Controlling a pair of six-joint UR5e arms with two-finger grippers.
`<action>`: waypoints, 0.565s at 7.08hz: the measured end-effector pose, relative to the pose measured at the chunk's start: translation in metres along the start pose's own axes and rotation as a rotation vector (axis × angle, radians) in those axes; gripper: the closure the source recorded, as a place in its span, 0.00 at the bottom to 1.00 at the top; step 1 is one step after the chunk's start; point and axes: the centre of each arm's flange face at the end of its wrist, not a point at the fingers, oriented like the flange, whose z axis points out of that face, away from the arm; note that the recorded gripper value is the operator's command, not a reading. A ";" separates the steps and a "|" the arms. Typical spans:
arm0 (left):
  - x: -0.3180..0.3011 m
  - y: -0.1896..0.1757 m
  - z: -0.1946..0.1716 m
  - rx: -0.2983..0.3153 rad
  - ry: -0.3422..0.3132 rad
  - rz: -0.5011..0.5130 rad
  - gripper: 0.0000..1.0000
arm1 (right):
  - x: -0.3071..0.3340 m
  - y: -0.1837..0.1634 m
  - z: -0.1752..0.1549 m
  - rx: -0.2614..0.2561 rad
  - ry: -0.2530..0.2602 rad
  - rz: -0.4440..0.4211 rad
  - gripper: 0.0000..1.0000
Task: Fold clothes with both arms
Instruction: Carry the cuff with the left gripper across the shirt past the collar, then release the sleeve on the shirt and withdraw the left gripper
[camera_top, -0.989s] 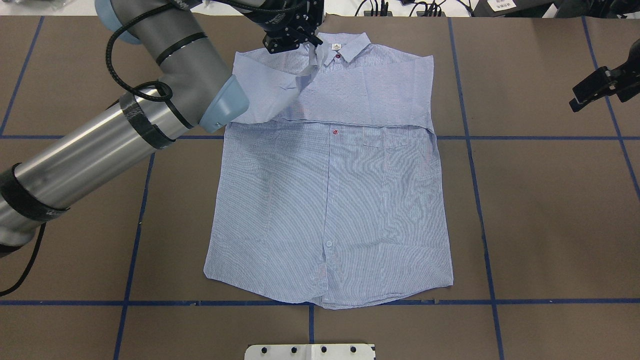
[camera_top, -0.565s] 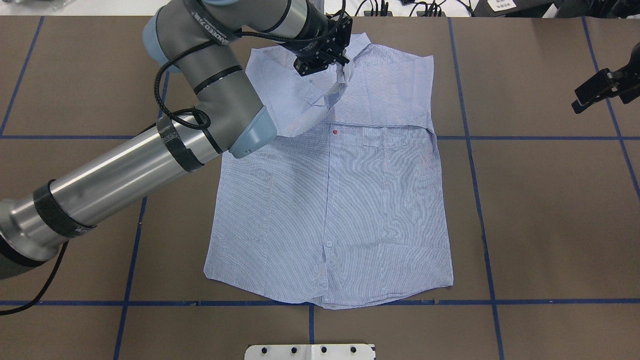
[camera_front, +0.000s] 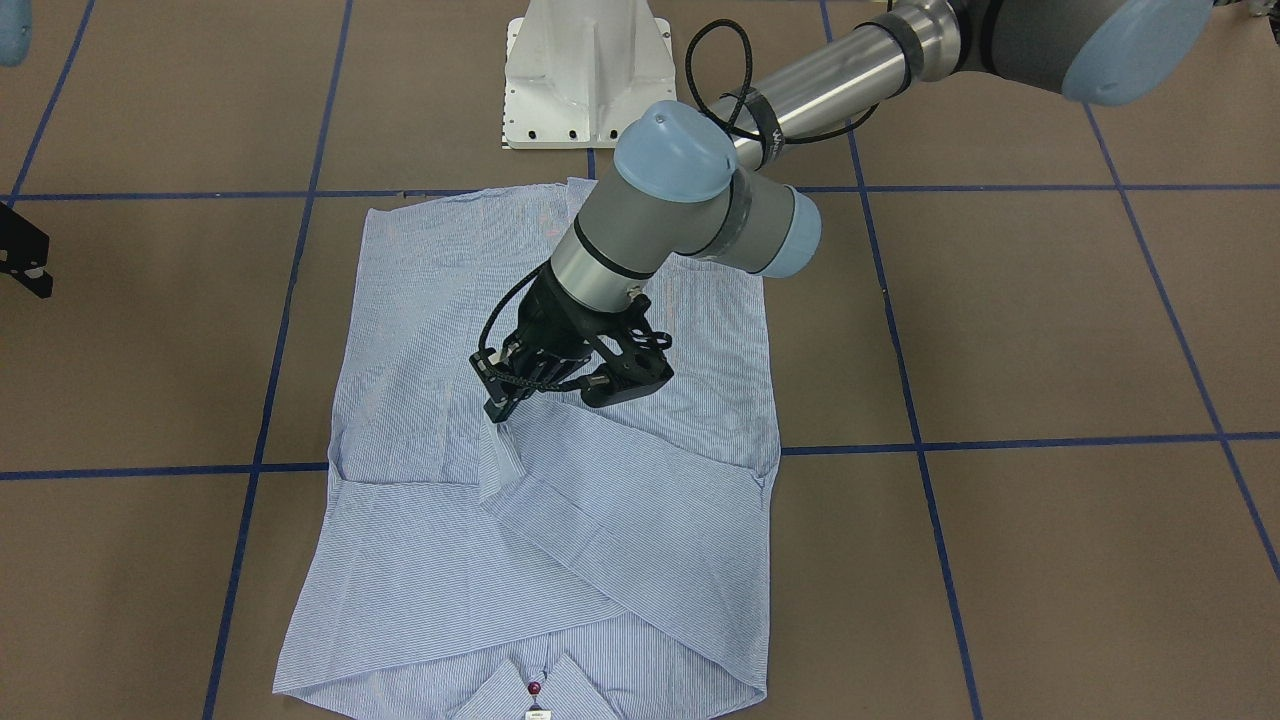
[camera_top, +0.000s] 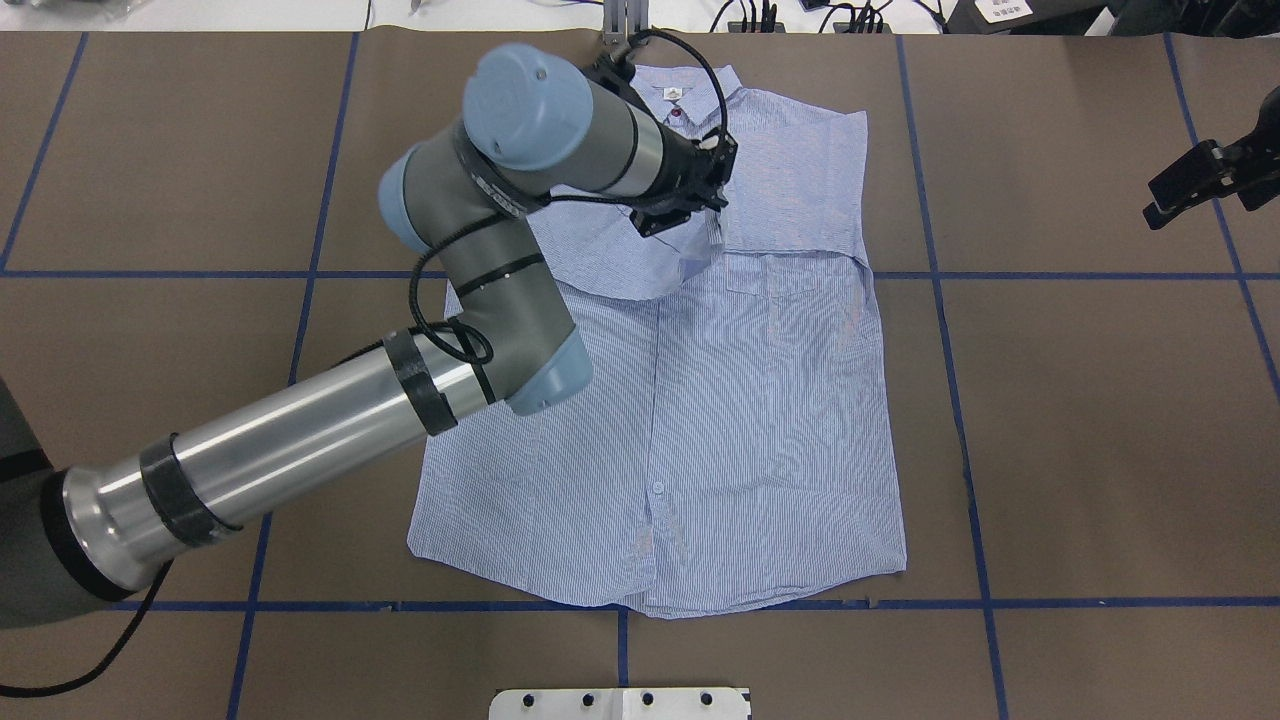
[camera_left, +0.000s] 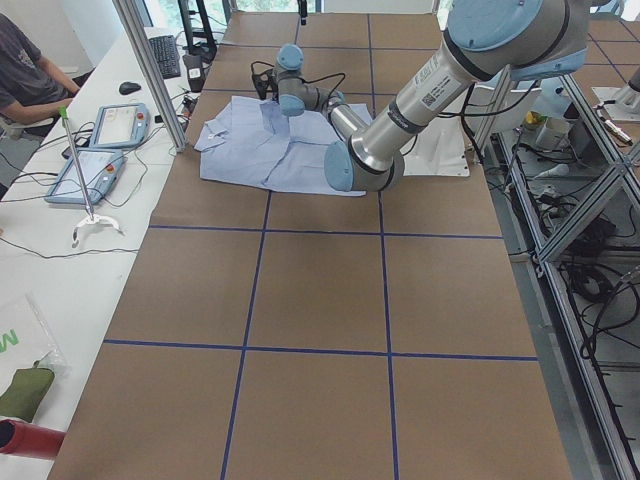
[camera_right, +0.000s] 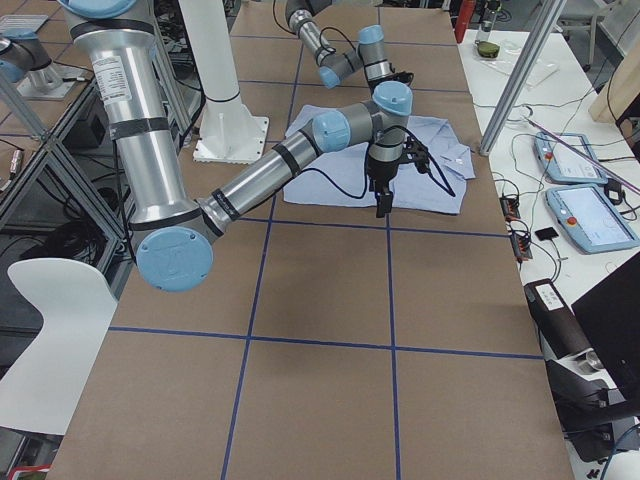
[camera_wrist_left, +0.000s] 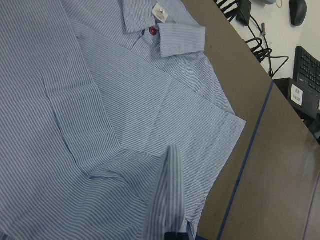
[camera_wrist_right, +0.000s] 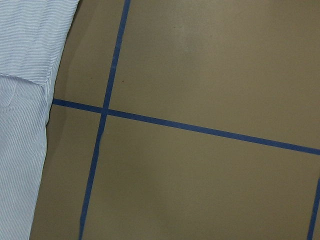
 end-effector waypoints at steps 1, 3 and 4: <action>-0.009 0.026 0.012 -0.002 0.004 0.011 0.05 | 0.001 -0.001 0.002 -0.004 0.000 0.007 0.00; -0.015 0.049 0.020 0.004 0.035 0.055 0.00 | 0.003 -0.002 0.004 -0.010 0.001 0.015 0.00; -0.018 0.051 0.017 0.007 0.060 0.073 0.00 | 0.003 -0.002 0.006 -0.012 -0.002 0.016 0.00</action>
